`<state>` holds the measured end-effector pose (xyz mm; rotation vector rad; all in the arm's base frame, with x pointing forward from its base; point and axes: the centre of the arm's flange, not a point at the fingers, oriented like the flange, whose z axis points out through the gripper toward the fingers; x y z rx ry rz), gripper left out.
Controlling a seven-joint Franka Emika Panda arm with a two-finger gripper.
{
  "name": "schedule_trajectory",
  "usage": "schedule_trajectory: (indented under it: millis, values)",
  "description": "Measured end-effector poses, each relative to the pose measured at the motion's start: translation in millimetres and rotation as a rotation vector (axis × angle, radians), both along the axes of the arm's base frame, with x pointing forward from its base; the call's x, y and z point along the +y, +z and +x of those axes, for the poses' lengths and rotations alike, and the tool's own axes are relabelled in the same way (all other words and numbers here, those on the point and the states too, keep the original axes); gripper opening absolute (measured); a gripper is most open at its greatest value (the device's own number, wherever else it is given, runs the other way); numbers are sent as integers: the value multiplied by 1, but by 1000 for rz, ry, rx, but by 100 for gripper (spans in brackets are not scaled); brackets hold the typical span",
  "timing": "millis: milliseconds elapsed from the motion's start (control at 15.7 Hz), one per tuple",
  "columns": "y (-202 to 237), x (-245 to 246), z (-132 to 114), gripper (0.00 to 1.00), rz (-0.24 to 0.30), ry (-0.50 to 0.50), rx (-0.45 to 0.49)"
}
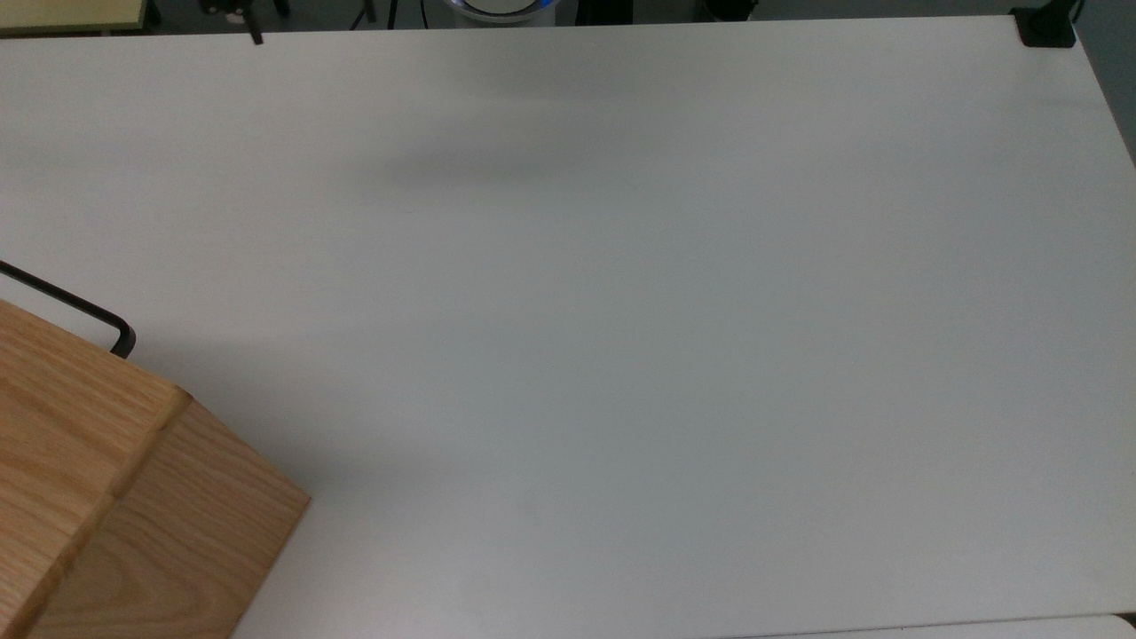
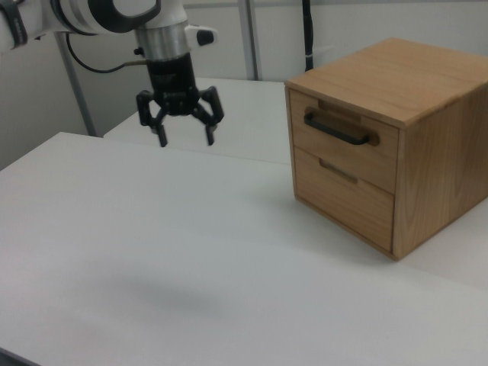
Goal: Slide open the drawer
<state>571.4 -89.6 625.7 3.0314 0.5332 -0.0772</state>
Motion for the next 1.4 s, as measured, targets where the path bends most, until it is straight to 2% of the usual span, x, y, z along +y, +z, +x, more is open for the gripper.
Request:
schedule_trajectory:
  millis: [191, 319, 573, 701, 765, 892, 1019, 1147, 1338, 1402]
  values:
    - [1, -17, 13, 100, -41, 119, -83]
    - [-9, -31, 29, 100, -90, 221, -135]
    - [-31, -51, 71, 99, -263, 377, -259]
    - [-42, -60, 87, 97, -344, 419, -312]
    - [-48, -65, 94, 91, -375, 434, -339]
    - [-59, -70, 105, 88, -421, 466, -378]
    - [-66, -75, 113, 84, -461, 496, -411]
    - [-72, -81, 120, 74, -492, 522, -451]
    - [-82, -88, 127, 71, -532, 556, -485]
    - [-85, -89, 129, 67, -550, 569, -494]
